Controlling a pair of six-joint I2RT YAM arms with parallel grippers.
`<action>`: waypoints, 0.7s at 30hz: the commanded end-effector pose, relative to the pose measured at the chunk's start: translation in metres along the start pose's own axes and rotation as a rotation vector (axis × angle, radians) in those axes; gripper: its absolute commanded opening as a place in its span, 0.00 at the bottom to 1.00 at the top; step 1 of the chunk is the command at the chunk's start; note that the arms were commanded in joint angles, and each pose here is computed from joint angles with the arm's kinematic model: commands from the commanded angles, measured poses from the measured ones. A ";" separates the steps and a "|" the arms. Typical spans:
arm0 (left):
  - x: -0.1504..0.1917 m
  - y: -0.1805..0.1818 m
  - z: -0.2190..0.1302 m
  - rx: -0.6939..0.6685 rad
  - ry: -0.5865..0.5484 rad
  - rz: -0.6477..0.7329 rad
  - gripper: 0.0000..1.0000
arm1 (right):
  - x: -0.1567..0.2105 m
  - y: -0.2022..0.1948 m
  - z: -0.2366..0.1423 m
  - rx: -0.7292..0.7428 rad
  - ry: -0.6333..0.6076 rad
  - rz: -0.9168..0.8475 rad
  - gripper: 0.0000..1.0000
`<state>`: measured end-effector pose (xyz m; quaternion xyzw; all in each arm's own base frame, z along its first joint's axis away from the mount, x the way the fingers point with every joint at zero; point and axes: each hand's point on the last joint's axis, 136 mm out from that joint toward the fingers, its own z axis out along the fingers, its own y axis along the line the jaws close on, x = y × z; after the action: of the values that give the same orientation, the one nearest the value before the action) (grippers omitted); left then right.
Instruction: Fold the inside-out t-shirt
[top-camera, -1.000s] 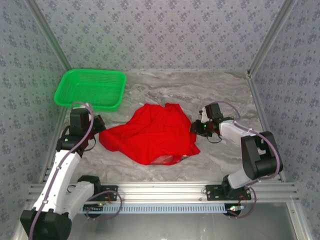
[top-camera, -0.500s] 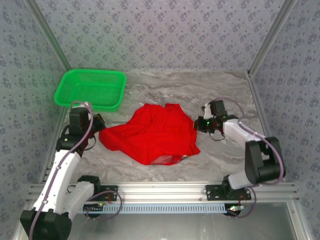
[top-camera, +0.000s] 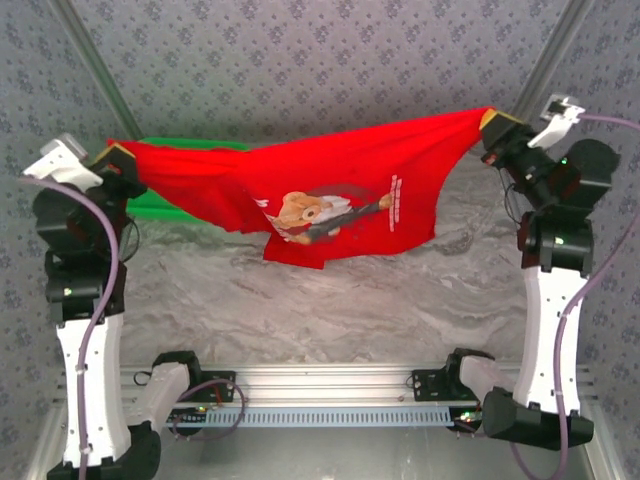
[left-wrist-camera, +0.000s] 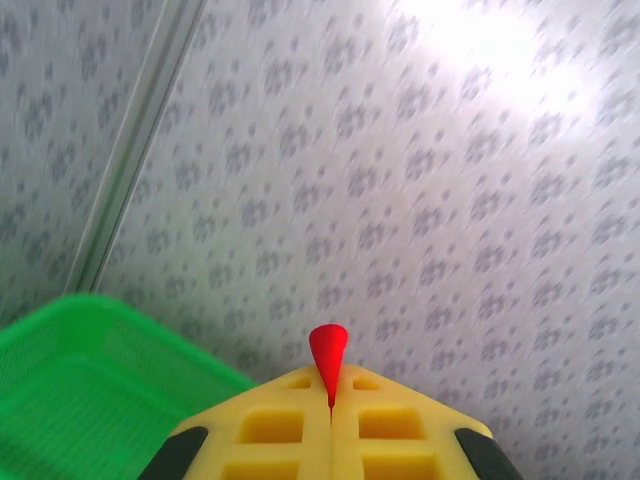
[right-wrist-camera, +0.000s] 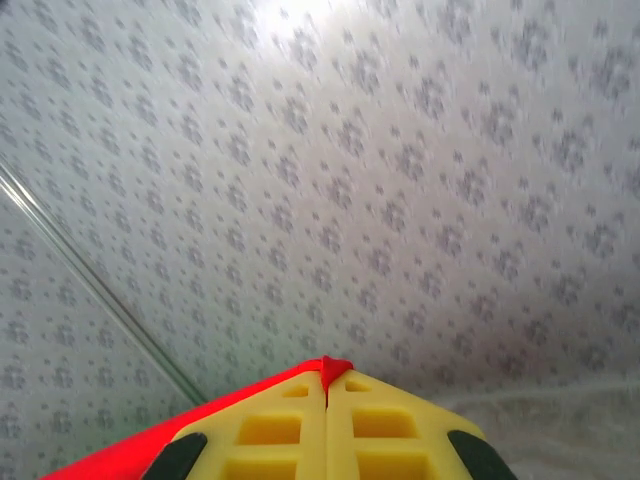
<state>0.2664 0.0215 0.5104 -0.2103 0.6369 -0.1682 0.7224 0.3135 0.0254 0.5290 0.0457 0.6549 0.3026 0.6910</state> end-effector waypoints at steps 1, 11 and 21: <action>-0.060 -0.033 -0.029 0.077 -0.151 0.049 0.00 | -0.037 0.026 -0.025 -0.013 -0.092 -0.030 0.00; -0.137 -0.083 -0.082 0.138 -0.270 0.238 0.00 | -0.096 0.083 -0.095 0.090 -0.261 -0.239 0.00; -0.106 -0.081 0.056 0.128 -0.092 0.295 0.00 | -0.113 0.016 -0.012 0.155 -0.252 -0.198 0.00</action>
<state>0.2401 0.0084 0.6801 -0.0829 0.5605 -0.1043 0.8174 0.2423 0.0073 0.6512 0.0345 0.5693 0.1922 0.7986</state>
